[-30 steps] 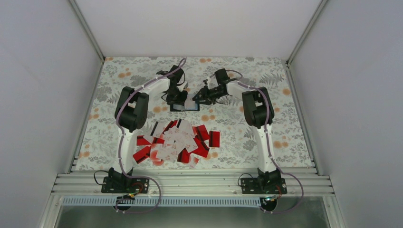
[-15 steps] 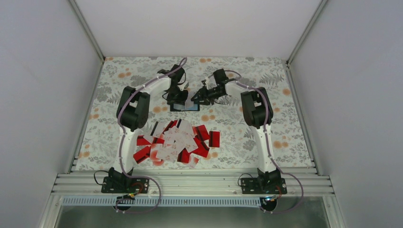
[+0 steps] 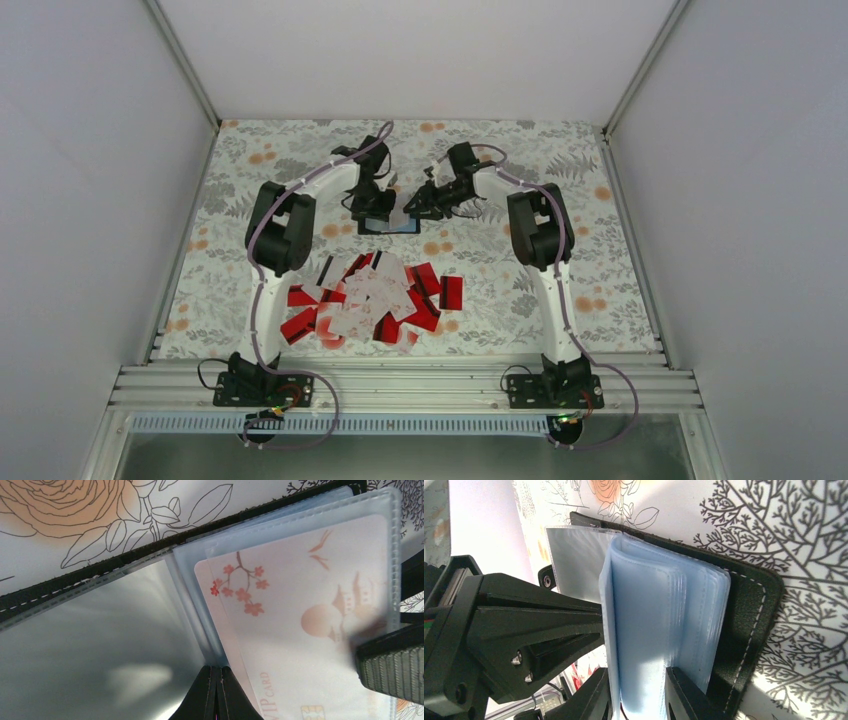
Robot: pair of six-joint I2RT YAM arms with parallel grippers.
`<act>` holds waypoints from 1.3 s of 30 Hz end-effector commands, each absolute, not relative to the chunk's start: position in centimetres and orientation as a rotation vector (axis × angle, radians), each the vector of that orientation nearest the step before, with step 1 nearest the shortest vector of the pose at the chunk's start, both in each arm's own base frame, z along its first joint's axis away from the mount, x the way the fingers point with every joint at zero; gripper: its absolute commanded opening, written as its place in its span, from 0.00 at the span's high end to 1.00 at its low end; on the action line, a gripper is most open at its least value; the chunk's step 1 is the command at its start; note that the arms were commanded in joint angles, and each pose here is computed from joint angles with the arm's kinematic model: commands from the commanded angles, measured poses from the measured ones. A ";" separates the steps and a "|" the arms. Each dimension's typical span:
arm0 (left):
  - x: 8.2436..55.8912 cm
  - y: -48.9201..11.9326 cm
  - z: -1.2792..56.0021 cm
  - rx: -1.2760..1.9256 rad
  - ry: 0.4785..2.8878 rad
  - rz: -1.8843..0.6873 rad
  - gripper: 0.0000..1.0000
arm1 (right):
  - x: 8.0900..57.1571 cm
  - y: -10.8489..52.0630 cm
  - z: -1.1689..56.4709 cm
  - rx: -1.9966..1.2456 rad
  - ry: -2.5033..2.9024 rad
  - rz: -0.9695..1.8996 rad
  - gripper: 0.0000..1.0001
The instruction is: Put the credit cards into the card holder
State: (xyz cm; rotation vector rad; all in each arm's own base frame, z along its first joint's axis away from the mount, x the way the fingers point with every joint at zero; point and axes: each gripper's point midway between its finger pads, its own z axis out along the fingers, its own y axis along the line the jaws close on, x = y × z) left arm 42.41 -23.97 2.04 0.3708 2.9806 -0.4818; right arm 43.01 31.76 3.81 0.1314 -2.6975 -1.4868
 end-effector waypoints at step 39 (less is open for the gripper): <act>42.7 -25.1 0.8 0.362 3.020 -0.470 0.97 | 42.9 34.3 7.1 0.330 -2.807 -1.395 0.75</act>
